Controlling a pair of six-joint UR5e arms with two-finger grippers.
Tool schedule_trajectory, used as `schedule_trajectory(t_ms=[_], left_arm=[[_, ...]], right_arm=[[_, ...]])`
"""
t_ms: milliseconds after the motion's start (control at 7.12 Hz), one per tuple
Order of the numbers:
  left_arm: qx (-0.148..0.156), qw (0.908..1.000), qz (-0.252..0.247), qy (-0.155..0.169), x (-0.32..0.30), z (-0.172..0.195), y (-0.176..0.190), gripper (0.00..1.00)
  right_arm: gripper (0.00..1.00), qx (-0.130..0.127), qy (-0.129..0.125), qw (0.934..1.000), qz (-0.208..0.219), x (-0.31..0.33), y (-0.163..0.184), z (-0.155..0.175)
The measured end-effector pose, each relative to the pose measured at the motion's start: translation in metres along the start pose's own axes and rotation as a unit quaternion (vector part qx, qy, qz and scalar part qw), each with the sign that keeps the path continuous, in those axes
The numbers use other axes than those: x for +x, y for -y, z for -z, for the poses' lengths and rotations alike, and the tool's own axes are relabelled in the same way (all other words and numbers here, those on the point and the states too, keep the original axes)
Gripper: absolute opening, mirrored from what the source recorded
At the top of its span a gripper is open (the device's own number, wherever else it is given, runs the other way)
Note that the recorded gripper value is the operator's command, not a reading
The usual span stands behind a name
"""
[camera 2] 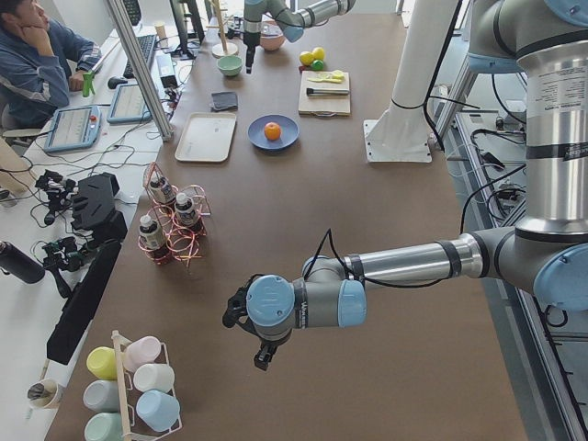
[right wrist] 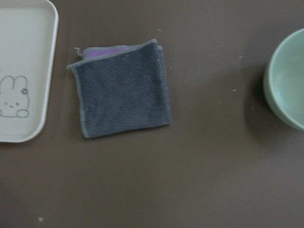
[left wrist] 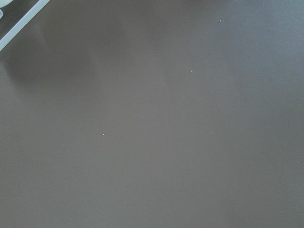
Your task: Pick orange to plate
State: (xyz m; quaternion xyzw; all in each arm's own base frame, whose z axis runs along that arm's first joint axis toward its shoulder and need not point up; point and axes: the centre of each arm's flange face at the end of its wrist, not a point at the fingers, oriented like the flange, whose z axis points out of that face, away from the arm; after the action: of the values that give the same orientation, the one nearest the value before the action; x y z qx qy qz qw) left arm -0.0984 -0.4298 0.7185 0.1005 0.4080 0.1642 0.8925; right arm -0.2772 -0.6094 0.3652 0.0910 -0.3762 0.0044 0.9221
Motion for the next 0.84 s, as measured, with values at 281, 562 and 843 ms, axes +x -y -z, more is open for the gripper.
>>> schedule_trajectory(t_ms=[281, 562, 843], left_arm=[[0.0, 1.0, 0.0, 0.0, 0.0, 0.0, 0.0, 0.98], [0.0, 1.0, 0.0, 0.0, 0.0, 0.0, 0.0, 0.98], [-0.001, 1.0, 0.001, 0.0, 0.0, 0.0, 0.0, 0.98]], right_arm=[[1.0, -0.017, -0.019, 0.9969, 0.075, 0.167, -0.034, 0.022], [1.0, -0.03, -0.034, 0.9912, 0.124, 0.297, -0.074, 0.044], [1.0, -0.046, -0.048, 0.9911, 0.116, 0.377, -0.121, 0.049]])
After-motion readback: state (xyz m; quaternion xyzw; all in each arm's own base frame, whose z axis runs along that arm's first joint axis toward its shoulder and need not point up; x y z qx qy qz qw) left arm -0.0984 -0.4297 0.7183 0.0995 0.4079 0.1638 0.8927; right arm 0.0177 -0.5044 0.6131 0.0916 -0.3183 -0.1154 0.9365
